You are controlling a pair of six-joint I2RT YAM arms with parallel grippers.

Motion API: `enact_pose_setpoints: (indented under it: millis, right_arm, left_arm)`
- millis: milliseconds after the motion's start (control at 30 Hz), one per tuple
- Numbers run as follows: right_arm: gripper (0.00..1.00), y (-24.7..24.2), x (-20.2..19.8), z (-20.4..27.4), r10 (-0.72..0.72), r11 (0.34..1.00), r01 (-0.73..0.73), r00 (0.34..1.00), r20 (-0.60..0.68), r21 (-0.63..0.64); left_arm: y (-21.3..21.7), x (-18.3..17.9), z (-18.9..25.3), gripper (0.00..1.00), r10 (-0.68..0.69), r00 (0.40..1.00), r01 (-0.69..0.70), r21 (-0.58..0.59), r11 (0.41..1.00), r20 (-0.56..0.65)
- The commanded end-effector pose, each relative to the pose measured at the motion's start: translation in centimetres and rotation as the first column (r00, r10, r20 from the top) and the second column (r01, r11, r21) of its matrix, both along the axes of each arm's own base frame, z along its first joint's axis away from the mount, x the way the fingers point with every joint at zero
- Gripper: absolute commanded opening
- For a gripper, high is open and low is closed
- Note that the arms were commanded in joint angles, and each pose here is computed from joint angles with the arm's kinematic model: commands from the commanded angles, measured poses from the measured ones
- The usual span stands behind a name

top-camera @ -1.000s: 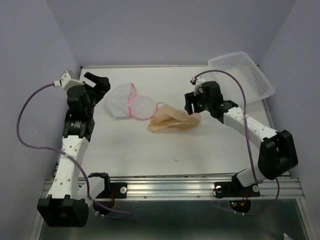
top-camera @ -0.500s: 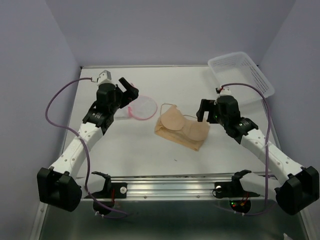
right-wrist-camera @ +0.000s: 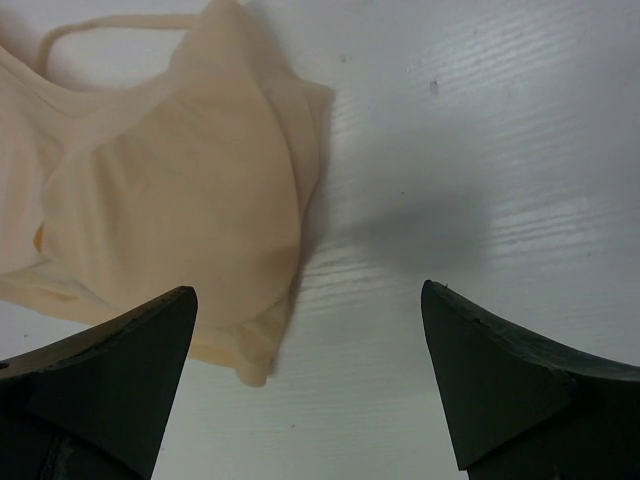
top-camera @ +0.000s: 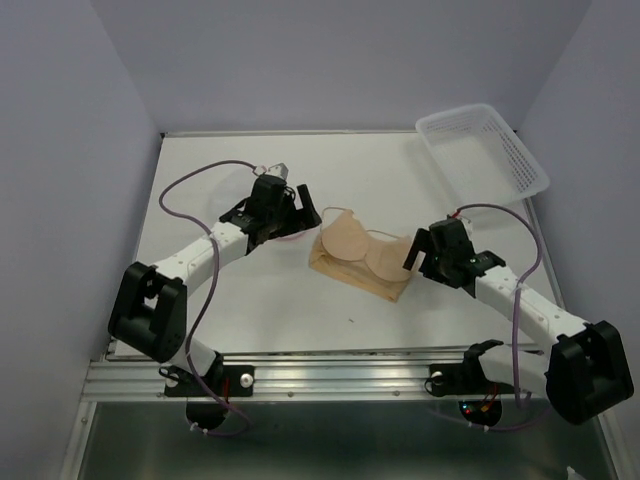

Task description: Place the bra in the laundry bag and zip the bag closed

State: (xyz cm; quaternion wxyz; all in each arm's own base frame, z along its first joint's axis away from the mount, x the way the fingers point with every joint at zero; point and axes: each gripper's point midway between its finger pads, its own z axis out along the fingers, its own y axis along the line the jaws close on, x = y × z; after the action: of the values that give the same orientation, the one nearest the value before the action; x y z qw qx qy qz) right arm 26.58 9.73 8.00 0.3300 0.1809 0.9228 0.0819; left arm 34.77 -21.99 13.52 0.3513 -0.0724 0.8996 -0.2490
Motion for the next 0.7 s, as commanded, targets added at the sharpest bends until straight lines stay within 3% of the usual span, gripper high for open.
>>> enact_pose_setpoints:
  millis: [0,233,433,533,600,667]
  right_arm:
    - [0.97,0.7,-0.2,-0.9,-0.02,0.997,0.018,1.0,0.02,0.076]
    - [0.88,2.4,0.8,-2.0,-0.021,0.983,0.008,0.997,0.07,0.181]
    - [0.68,2.1,1.0,-3.6,-0.081,0.979,0.068,0.995,0.057,0.195]
    - [0.5,1.8,1.2,-3.8,-0.099,0.98,0.087,0.993,0.058,0.18]
    - [0.48,1.6,1.4,-3.5,-0.103,0.981,0.09,0.992,0.069,0.174]
    - [0.42,1.4,1.6,-3.3,-0.11,0.982,0.096,0.99,0.083,0.162]
  left_arm:
    - [-3.3,1.1,2.3,0.99,-0.104,0.992,0.106,-0.029,0.994,0.066]
    - [-6.3,1.2,-0.8,0.99,-0.177,0.984,0.176,-0.031,0.984,-0.002]
    - [-4.5,2.0,-2.7,0.99,-0.086,0.996,0.087,0.047,0.995,-0.021]
    - [-4.7,1.7,-3.7,0.99,-0.099,0.994,0.102,0.049,0.994,-0.049]
    - [-4.8,1.5,-4.6,0.97,-0.106,0.992,0.109,0.047,0.993,-0.067]
    - [-4.9,1.3,-5.1,0.84,-0.109,0.991,0.113,0.046,0.992,-0.08]
